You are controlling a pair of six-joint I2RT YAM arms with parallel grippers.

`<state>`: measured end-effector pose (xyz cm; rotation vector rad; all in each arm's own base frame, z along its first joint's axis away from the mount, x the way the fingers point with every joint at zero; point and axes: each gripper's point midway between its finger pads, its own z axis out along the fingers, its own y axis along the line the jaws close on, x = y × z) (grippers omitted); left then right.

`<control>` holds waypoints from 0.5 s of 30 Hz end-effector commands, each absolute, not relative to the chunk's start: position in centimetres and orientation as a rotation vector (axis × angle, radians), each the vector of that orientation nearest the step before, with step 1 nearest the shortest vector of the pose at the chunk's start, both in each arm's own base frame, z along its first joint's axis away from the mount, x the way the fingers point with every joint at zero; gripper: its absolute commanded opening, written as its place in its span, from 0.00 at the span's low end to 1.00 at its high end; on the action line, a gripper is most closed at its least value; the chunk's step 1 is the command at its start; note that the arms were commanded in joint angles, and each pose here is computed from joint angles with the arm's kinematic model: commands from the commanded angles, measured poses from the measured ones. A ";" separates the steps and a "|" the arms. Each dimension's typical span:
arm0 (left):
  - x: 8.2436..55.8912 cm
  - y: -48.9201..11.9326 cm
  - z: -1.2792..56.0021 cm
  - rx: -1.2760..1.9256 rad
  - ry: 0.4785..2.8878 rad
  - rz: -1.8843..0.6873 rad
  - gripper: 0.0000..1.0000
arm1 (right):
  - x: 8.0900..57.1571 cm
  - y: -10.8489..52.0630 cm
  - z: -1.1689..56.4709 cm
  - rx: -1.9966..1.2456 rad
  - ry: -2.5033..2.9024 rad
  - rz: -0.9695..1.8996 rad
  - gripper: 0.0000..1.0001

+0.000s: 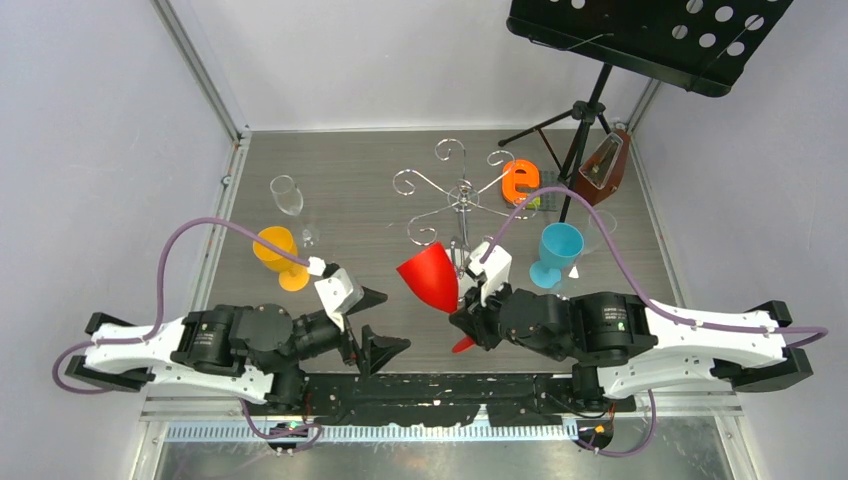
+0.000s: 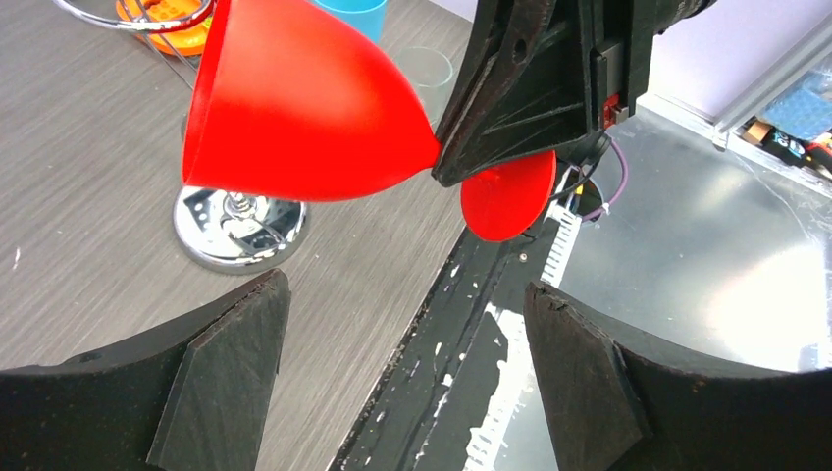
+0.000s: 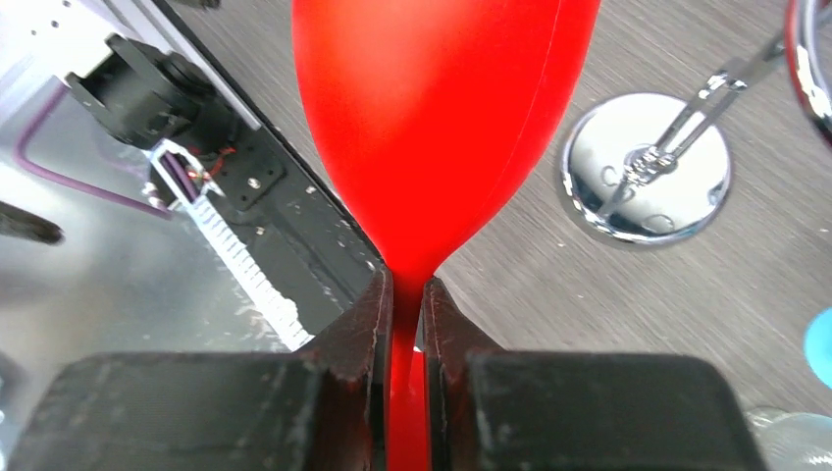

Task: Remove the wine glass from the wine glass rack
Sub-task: Place the wine glass at the center of the board.

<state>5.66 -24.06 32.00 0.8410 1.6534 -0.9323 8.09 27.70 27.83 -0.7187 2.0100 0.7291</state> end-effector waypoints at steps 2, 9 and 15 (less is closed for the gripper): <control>5.1 -25.3 33.9 0.798 1.617 -1.105 0.89 | 9.1 25.9 28.2 -0.763 1.909 0.665 0.06; 6.2 -25.0 35.1 0.692 1.615 -1.209 0.91 | 9.0 24.1 27.6 -0.869 1.790 0.673 0.06; 7.8 -24.9 34.9 0.565 1.673 -1.298 0.92 | 8.6 23.8 26.2 -1.029 1.690 0.631 0.06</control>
